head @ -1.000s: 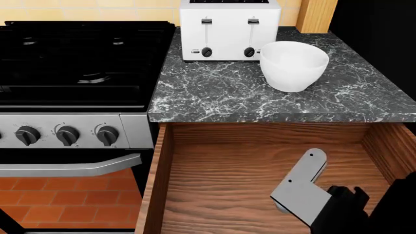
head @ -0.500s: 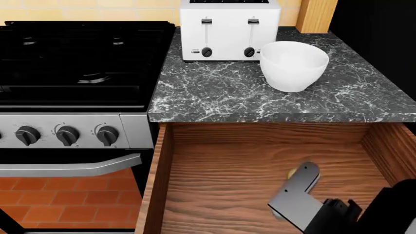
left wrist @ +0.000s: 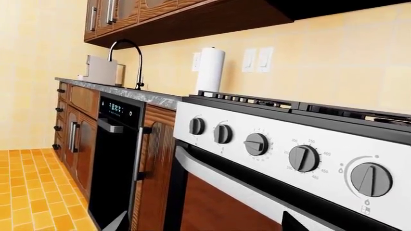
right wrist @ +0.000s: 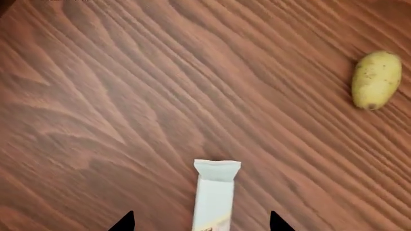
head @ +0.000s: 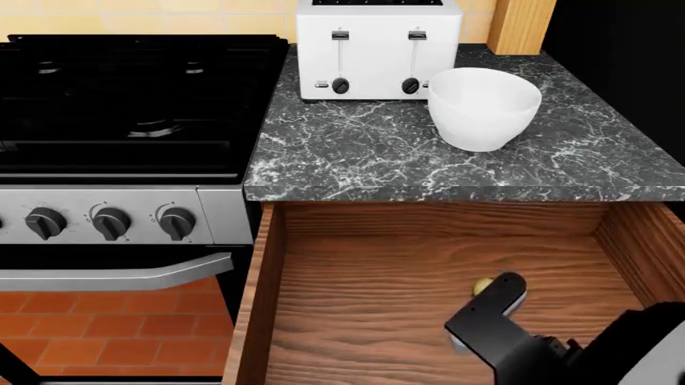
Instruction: Place the bar in the bowl and close the drawer.
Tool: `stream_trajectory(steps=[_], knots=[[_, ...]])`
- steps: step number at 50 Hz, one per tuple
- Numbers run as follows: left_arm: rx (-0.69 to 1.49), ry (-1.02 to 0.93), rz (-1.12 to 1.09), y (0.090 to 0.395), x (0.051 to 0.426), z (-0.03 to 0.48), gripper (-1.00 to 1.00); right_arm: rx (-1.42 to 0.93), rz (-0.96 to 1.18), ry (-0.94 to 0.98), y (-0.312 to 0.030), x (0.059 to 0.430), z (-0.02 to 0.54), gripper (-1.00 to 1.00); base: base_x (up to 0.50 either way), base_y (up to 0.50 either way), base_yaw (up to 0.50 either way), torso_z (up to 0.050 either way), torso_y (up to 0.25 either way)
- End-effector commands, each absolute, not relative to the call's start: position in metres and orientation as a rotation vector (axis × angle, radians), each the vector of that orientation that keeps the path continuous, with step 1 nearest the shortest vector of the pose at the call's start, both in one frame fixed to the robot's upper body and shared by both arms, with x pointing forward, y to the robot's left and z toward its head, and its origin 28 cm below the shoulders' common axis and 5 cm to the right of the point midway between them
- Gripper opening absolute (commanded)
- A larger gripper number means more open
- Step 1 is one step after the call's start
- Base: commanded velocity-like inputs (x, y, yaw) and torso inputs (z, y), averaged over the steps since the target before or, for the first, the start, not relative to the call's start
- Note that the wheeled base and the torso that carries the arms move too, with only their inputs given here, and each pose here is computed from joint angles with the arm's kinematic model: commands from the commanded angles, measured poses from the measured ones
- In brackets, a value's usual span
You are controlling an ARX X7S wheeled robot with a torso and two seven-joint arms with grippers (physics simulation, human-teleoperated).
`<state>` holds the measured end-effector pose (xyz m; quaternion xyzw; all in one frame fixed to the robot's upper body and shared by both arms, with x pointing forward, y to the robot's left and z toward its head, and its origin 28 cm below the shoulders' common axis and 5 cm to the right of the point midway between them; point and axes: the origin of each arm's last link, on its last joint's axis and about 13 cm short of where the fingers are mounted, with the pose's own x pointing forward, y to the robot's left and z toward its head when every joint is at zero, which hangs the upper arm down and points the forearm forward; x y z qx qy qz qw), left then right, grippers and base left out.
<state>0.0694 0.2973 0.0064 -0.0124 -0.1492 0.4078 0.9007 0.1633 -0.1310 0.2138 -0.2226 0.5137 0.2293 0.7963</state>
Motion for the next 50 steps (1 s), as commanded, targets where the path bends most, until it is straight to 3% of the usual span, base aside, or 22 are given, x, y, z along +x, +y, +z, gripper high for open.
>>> stream_trajectory(steps=[1,50], knots=[[-0.025,-0.307,0.842,0.297,0.069,0.005,1.0,-0.436,0.477,1.126,-0.133,0.17,0.205,1.0,0.0,0.0,0.0,0.0,0.0],[-0.031,-0.299,0.839,0.298,0.066,0.003,1.0,-0.367,0.458,1.18,-0.139,0.167,0.175,1.0,0.0,0.0,0.0,0.0,0.0]])
